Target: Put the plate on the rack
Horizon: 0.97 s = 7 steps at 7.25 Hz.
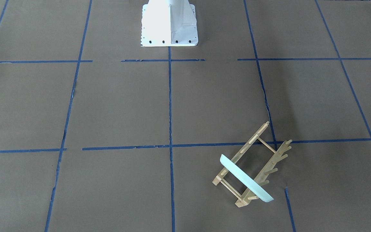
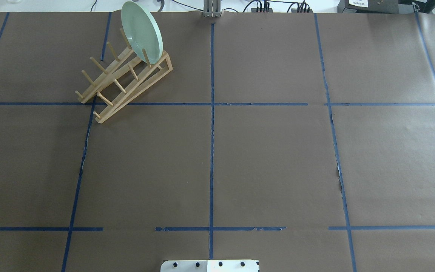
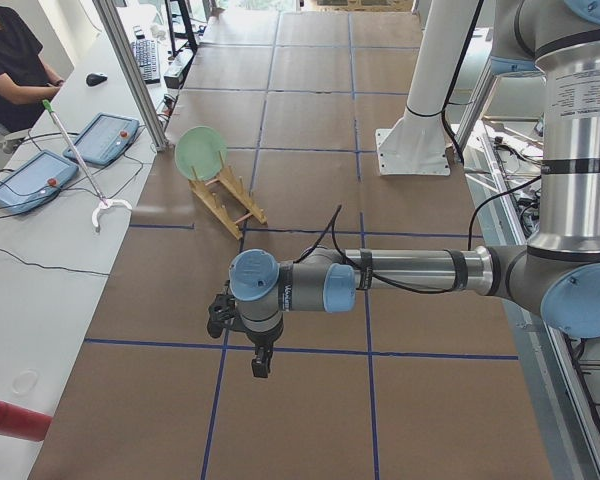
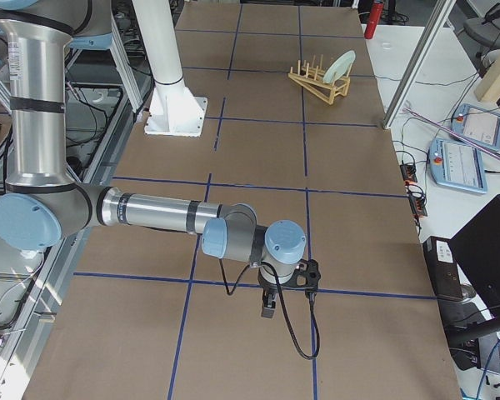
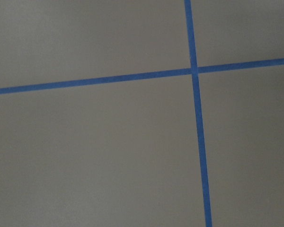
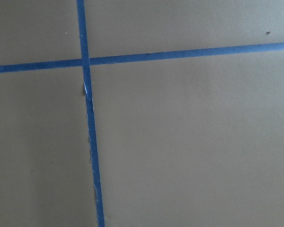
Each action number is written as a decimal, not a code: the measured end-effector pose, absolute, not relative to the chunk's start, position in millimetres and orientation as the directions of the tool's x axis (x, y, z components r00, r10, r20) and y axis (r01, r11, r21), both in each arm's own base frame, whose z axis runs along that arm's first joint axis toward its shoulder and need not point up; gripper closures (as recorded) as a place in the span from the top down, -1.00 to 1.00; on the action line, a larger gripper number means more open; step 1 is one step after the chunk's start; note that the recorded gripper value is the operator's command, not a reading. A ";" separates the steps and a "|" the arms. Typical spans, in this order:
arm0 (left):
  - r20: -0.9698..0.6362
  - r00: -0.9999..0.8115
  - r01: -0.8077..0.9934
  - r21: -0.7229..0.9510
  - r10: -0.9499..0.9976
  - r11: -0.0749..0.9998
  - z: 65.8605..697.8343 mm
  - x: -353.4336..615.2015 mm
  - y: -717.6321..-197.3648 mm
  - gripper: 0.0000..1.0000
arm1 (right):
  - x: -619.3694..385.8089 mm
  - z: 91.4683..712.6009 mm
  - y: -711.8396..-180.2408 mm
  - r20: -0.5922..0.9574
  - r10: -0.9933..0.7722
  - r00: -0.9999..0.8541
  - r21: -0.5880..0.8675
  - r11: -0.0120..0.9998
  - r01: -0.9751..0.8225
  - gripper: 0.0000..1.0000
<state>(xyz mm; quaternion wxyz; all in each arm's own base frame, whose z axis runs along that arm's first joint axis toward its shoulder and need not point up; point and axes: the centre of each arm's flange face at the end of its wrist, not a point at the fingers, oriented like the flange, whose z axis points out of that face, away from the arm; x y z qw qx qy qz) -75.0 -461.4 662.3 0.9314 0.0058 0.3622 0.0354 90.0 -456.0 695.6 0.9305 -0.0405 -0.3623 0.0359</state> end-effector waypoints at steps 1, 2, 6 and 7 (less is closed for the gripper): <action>-0.677 0.732 -0.062 0.035 0.069 0.997 654.5 -75.0 -462.3 1.00 | 90.0 695.5 -456.1 0.671 0.096 0.735 -0.101 0.994 -0.038 1.00; -0.687 0.724 -0.061 0.035 0.068 0.998 647.2 -74.2 -462.2 1.00 | 90.0 695.5 -456.1 0.671 0.096 0.735 -0.101 0.994 -0.038 1.00; -0.706 0.705 -0.061 0.038 0.070 0.997 640.0 -71.9 -462.9 1.00 | 90.0 695.3 -456.1 0.671 0.096 0.735 -0.101 0.994 -0.038 1.00; -0.706 0.705 -0.061 0.041 0.072 0.997 639.4 -71.8 -463.2 1.00 | 90.0 695.3 -456.1 0.671 0.096 0.735 -0.101 0.994 -0.038 1.00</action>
